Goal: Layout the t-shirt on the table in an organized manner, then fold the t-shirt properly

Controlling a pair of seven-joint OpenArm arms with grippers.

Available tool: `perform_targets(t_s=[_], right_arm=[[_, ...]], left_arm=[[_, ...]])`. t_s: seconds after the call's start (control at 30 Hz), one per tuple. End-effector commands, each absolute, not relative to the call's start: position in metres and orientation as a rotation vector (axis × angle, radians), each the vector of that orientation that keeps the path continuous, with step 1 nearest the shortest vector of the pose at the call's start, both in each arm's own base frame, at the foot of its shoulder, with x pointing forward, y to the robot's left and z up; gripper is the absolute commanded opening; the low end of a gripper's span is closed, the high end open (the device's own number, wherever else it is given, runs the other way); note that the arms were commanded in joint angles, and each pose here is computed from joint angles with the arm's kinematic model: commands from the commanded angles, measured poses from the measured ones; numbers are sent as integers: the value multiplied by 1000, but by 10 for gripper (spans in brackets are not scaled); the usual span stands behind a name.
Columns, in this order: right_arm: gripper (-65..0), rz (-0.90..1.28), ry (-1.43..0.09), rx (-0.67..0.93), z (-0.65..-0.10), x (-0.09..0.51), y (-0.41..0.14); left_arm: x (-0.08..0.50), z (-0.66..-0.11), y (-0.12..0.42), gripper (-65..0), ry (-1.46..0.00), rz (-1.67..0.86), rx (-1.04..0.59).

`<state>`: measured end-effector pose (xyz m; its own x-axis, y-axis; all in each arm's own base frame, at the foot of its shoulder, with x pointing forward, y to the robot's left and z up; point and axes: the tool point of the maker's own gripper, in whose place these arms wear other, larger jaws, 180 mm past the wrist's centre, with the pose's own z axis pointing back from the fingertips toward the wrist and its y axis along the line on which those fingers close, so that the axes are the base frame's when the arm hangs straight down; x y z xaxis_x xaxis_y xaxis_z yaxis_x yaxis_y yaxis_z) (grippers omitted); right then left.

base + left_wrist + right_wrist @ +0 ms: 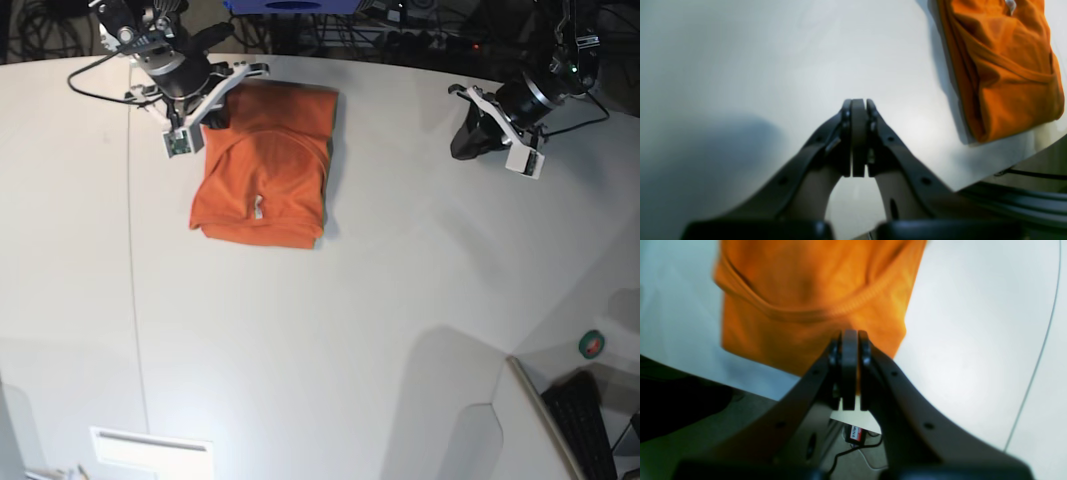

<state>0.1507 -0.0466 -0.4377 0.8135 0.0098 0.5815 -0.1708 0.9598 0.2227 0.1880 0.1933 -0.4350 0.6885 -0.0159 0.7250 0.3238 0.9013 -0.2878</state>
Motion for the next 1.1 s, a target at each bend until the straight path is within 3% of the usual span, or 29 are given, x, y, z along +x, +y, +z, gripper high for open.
perform_targets(t_s=[0.0, 0.2, 0.57, 0.87, 1.07], right_arm=[[-650, 118, -623, 282, -439, 151, -41], [-650, 138, -510, 227, -484, 134, -50], [-650, 161, -637, 291, -426, 142, -44], [-650, 56, -602, 15, -439, 136, -168], [-650, 70, -435, -42, -442, 54, -197]], left_arm=[[192, -426, 194, -650, -832, -198, -427], [180, -430, 189, -650, -807, -198, -439], [177, -408, 152, -650, -852, -260, -502], [103, -455, 158, -650, -641, -422, -409], [34, -461, 146, -650, -638, -428, -476]])
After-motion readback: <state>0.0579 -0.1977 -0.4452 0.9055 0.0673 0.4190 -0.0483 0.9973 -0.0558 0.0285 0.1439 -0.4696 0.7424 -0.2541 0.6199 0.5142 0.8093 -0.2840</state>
